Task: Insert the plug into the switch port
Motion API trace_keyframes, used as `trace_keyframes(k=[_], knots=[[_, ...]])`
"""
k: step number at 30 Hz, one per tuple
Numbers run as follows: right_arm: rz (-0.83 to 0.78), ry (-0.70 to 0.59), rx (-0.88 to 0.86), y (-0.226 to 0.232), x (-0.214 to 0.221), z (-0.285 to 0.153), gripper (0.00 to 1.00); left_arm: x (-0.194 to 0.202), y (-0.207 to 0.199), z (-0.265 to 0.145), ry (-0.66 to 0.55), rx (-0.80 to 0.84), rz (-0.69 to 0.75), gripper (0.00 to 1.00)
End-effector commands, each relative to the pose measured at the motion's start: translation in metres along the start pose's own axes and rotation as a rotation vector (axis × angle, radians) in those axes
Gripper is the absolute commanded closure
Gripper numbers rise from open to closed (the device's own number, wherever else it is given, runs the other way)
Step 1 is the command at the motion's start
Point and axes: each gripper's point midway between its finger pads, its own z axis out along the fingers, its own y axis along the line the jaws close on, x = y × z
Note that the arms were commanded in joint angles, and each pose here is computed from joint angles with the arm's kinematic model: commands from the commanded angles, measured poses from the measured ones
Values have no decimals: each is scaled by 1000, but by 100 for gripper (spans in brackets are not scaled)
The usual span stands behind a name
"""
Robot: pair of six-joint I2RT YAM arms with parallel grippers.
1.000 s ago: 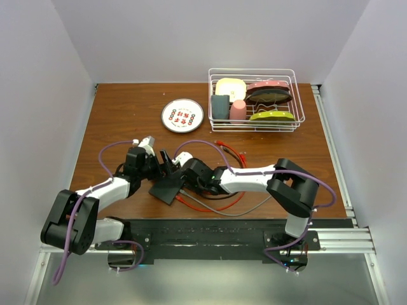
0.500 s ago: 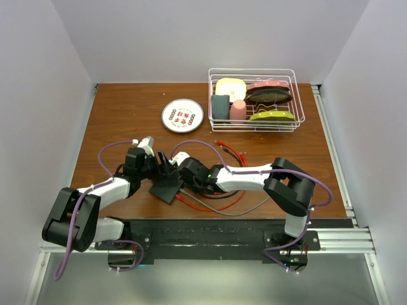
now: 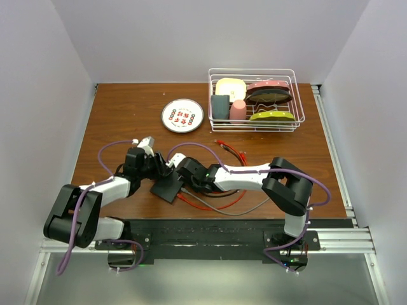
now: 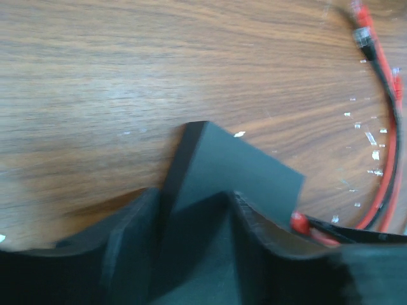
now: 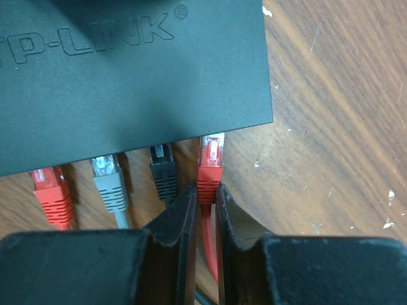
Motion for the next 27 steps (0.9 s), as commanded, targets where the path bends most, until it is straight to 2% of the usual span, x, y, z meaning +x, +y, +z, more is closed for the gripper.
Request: trace_keyframes(k=[1,11,27], knots=[[-35,-170,-20,4,-55,-7,100,36,-10,-3,141,79,-10,55],[-104,-205,-62,10,-67,-12,100,40,-7,-2,159,73,-1,68],[-160,-264,-87,14,-90,-12,100,42,-8,-2,168,84,5,70]])
